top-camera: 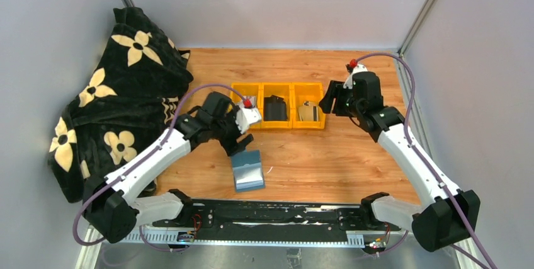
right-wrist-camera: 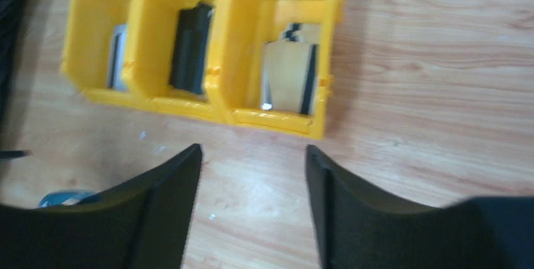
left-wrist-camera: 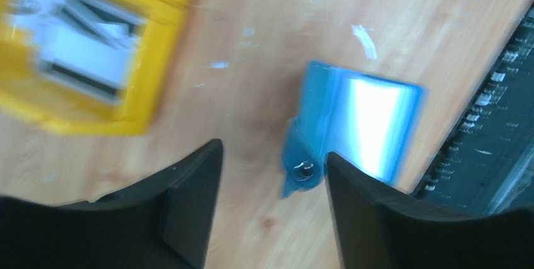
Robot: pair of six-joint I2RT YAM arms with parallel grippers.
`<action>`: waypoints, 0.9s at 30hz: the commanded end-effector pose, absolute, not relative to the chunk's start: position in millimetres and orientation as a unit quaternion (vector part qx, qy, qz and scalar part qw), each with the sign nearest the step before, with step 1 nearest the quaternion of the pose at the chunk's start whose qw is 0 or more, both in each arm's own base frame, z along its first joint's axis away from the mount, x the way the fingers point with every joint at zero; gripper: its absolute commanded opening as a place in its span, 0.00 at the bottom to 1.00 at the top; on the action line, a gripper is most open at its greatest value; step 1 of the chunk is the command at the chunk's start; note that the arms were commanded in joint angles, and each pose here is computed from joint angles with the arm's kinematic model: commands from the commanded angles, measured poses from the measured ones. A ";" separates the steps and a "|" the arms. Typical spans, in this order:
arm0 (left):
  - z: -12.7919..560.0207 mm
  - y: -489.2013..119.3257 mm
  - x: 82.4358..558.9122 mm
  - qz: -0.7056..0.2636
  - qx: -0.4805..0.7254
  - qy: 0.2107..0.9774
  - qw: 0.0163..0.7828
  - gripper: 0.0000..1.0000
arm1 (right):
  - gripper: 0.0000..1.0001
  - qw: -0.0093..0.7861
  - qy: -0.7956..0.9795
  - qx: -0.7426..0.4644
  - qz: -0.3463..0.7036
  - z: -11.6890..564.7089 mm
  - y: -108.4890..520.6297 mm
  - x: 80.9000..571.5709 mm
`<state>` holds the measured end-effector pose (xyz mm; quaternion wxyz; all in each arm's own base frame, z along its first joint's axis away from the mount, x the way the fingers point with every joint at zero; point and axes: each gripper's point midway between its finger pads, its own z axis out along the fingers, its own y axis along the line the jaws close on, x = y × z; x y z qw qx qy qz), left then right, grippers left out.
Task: Take the credit cards out of the card holder
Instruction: Reset both arms
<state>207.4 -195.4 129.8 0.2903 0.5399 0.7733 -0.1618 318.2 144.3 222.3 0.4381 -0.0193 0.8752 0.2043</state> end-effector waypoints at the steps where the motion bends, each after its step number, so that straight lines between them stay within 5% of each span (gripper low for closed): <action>1: 170.3 -161.7 268.5 -0.124 0.430 0.808 0.383 0.92 | 0.69 0.487 0.868 0.050 0.087 207.8 89.4 328.5; 3: 179.1 -135.1 293.9 -0.106 0.369 0.827 0.411 1.00 | 0.80 0.506 0.859 0.080 0.029 199.8 63.7 328.0; 14: 148.0 6.9 357.0 -0.023 0.088 0.863 0.498 1.00 | 0.85 0.571 0.762 0.229 -0.201 153.1 -49.5 299.6; 27: 95.1 13.8 385.2 -0.035 0.020 0.832 0.553 1.00 | 0.88 0.558 0.747 0.272 -0.238 119.7 -78.7 318.0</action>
